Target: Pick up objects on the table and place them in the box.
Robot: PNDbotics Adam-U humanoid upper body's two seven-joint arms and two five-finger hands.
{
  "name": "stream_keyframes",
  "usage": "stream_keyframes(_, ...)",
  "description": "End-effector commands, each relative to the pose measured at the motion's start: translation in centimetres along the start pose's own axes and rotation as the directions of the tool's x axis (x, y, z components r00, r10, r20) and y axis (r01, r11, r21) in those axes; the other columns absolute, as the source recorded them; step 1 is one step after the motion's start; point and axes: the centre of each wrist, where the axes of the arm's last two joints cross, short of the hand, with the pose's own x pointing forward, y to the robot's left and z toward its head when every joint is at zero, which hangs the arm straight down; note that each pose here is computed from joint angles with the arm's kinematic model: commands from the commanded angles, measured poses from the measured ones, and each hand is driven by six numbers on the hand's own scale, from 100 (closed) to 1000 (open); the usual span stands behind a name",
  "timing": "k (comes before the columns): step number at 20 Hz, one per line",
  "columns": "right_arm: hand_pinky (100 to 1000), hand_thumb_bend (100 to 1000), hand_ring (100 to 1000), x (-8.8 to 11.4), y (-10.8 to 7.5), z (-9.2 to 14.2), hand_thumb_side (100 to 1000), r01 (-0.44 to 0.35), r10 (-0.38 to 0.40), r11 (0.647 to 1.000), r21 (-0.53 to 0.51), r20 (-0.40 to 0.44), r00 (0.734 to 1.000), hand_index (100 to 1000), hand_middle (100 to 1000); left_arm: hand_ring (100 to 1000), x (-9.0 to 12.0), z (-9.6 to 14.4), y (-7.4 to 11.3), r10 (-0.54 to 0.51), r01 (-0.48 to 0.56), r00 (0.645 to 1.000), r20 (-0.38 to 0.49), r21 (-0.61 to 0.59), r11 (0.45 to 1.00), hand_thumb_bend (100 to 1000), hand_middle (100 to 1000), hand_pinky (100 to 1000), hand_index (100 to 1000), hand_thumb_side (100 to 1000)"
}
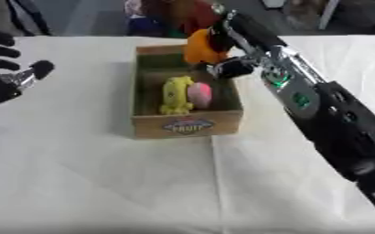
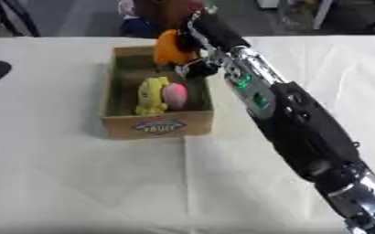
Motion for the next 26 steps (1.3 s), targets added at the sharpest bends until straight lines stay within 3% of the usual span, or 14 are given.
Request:
stream_keyframes(1,490,285,565,0.0,-0.7,-0.5,100,-0.012,0.012,1.000,0.006,0.018,1.000,663,463,612,0.7,-0.2,0.3,-0.004,0.004,1.000,0.024,-0.003,1.000,811,582,570,625,148)
stream_keyframes(6,533,335,633,-0.5,-0.5,-0.2,100,0.001,-0.002,0.998,0.059,0.015,1.000,823,625,612,0.6,-0.2,0.4,-0.004,0.004,1.000,0.020,-0.004,1.000,811,582,570,625,147)
stream_keyframes(7,547,357,667,-0.6,-0.6,-0.2,100,0.002,-0.003,0.998,0.063,0.015,1.000,860,703,612,0.5,-0.2,0.4,-0.004,0.004,1.000,0.020,-0.004,1.000,811,582,570,625,147)
stream_keyframes(11,583,418,726,-1.0,-0.9,0.1,100,0.009,-0.009,0.998,0.058,0.005,1.000,946,848,612,0.5,-0.1,0.4,-0.004,0.004,1.000,0.018,-0.004,1.000,811,583,570,626,147)
stream_keyframes(14,599,463,748,-1.2,-1.2,0.2,100,0.009,-0.009,0.999,0.039,-0.003,1.000,975,906,612,0.5,-0.1,0.5,-0.005,0.005,1.000,0.016,-0.004,1.000,811,583,570,626,146)
stream_keyframes(20,596,483,750,-1.8,-2.9,1.3,100,0.023,-0.024,0.998,-0.051,-0.014,1.000,970,916,615,0.3,-0.1,0.7,-0.010,0.010,1.000,0.011,0.005,1.000,811,585,570,625,147)
stream_keyframes(26,578,433,720,-2.1,-6.4,3.7,100,0.081,-0.083,0.975,-0.206,-0.004,0.997,934,847,621,0.0,0.1,1.0,-0.022,0.022,1.000,0.000,0.023,0.999,809,588,572,624,145)
